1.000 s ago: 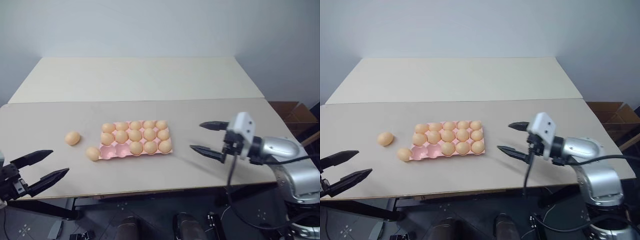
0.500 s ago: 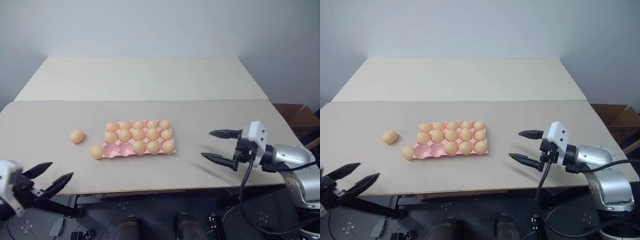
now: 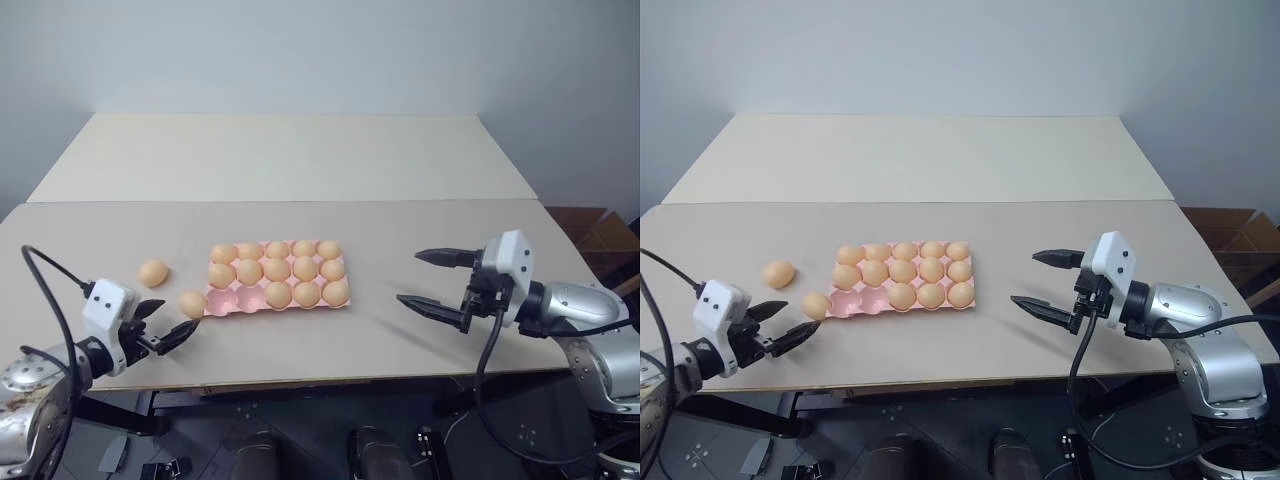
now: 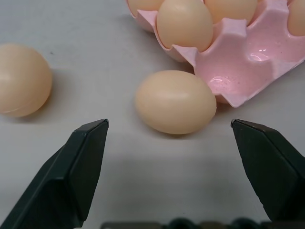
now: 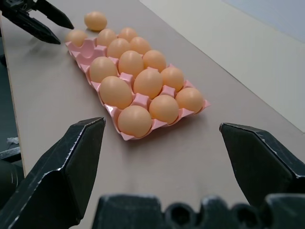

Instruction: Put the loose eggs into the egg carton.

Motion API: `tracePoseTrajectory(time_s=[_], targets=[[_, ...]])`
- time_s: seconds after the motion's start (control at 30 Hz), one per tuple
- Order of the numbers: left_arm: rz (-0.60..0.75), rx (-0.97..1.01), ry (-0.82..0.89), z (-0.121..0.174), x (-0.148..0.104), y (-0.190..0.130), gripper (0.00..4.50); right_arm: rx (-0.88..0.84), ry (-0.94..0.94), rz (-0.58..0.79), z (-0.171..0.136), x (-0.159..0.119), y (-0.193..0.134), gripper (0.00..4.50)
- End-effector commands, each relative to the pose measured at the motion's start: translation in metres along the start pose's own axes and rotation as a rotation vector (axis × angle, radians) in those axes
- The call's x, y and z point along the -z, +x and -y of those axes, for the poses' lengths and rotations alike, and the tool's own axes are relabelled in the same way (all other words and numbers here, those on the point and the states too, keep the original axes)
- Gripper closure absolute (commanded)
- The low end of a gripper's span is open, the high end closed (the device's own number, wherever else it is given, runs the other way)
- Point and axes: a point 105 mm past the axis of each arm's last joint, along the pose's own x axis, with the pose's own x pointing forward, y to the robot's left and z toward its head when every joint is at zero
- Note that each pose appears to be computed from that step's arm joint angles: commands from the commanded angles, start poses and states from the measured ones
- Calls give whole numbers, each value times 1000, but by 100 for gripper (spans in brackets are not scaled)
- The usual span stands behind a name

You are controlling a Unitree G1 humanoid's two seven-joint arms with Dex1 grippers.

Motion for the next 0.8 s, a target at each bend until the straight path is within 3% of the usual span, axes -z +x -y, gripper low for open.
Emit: tracePoseTrajectory(time_s=[0.03,0.2,0.3,0.43,0.67,0.8], targets=[[2,42,47,-3,-6,8,0,-1,-29,38,-2,-15,0,2],[23,91,51,-7,-12,20,0,9,-25,44,-4,-16,0,2],[25,112,53,-8,-13,26,58,13,-21,47,-6,-16,0,0],[12,107,93,-11,-14,28,181,20,-19,54,-7,-18,1,0],[5,100,141,-13,-14,11,181,33,-19,67,-10,-20,3,0],[65,153,200,-5,-37,-14,181,30,-21,77,-13,-22,4,0]])
